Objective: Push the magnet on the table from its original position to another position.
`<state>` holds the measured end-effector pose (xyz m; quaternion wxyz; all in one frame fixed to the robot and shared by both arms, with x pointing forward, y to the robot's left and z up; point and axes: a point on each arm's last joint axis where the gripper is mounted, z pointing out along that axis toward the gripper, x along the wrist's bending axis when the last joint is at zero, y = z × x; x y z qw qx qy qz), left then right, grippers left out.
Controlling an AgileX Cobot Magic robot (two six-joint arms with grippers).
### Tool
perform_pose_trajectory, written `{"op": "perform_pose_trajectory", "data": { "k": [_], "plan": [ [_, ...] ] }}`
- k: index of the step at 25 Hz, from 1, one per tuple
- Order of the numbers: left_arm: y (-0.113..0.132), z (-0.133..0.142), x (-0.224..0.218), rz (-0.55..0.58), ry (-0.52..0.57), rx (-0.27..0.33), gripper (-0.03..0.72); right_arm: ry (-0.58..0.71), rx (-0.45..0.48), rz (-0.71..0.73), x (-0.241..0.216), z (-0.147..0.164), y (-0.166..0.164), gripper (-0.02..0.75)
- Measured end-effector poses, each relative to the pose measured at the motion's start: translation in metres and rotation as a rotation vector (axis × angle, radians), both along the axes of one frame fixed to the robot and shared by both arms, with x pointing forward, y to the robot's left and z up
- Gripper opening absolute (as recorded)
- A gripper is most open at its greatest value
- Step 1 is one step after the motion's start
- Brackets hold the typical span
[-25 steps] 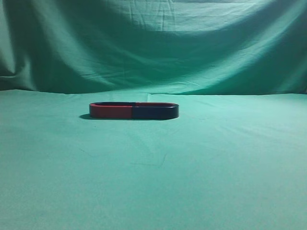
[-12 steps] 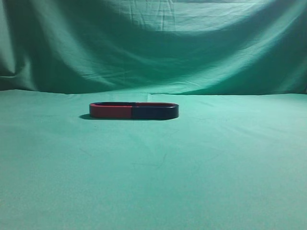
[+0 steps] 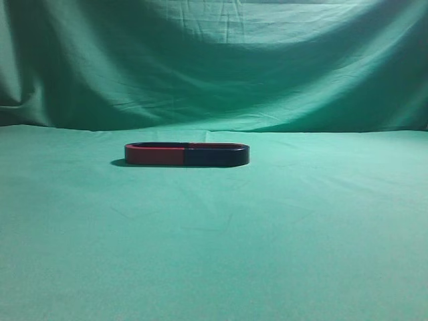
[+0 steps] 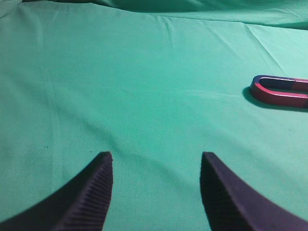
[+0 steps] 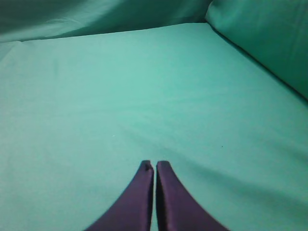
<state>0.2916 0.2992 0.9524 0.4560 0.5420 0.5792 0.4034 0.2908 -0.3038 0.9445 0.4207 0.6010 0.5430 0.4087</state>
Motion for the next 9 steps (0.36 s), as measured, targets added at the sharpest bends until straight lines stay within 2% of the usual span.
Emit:
{"op": "perform_pose_trajectory", "data": {
  "k": [9],
  "plan": [
    [0.0,0.0,0.0,0.0,0.0,0.0,0.372,0.0,-0.001,0.0,0.0,0.0,0.0,0.0]
  ]
}}
